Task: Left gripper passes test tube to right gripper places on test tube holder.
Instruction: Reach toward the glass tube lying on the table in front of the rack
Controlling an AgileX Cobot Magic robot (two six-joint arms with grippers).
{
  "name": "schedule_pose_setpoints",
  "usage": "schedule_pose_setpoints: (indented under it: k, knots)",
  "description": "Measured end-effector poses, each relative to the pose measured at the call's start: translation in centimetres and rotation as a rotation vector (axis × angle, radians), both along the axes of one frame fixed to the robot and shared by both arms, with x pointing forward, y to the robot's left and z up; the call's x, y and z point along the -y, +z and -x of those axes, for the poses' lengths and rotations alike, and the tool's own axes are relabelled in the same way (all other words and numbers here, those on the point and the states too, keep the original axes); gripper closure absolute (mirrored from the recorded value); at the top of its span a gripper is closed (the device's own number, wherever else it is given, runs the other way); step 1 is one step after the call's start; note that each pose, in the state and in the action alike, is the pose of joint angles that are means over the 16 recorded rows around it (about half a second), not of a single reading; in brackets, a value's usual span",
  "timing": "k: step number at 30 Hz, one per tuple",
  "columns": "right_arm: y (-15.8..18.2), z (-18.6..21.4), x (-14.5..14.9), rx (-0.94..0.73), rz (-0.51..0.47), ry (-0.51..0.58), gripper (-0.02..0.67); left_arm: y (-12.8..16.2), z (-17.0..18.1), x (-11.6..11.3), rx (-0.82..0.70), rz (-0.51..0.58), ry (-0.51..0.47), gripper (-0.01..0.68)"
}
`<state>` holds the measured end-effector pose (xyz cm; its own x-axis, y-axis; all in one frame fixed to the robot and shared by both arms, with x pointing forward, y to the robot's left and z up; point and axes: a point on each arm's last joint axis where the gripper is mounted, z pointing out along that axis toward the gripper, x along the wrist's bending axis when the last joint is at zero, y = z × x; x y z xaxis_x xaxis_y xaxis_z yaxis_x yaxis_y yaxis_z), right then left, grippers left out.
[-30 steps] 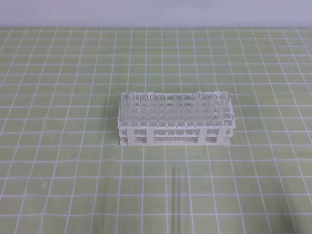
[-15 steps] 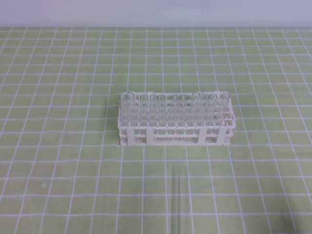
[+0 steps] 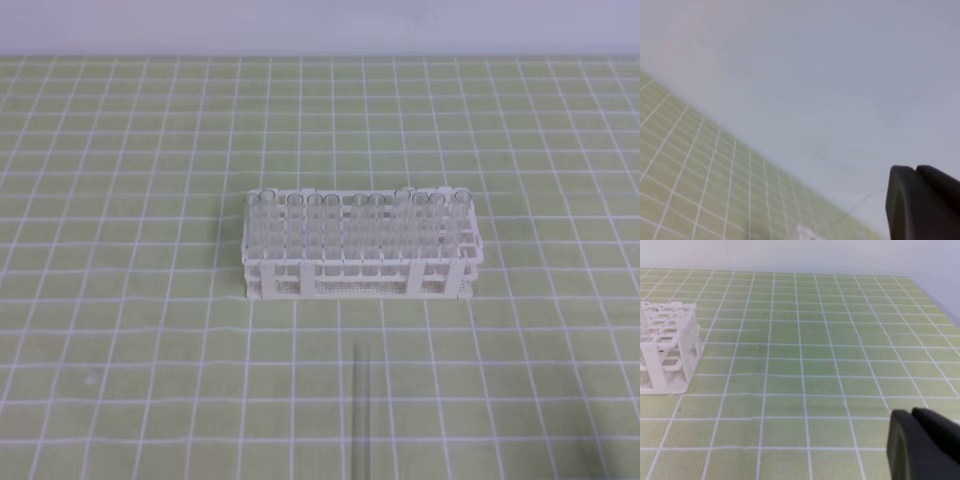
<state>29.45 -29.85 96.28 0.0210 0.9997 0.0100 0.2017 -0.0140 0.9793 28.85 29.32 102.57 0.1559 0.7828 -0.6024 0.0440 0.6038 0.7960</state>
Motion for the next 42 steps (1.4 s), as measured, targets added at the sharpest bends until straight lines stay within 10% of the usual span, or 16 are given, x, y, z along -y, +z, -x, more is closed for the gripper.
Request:
schedule_pose_setpoints:
  k: [16, 25, 42]
  knots:
    - [0.0, 0.0, 0.0, 0.000, 0.000, 0.000, 0.666, 7.6, -6.1, 3.9, -0.656, -0.615, -0.479, 0.675]
    - [0.0, 0.0, 0.0, 0.000, 0.000, 0.000, 0.666, 5.5, -12.4, 9.9, -0.909, -0.804, -0.774, 0.675]
    - [0.0, 0.0, 0.0, 0.000, 0.000, 0.000, 0.666, -0.4, -13.7, 25.2, -1.093, -0.943, -0.988, 0.674]
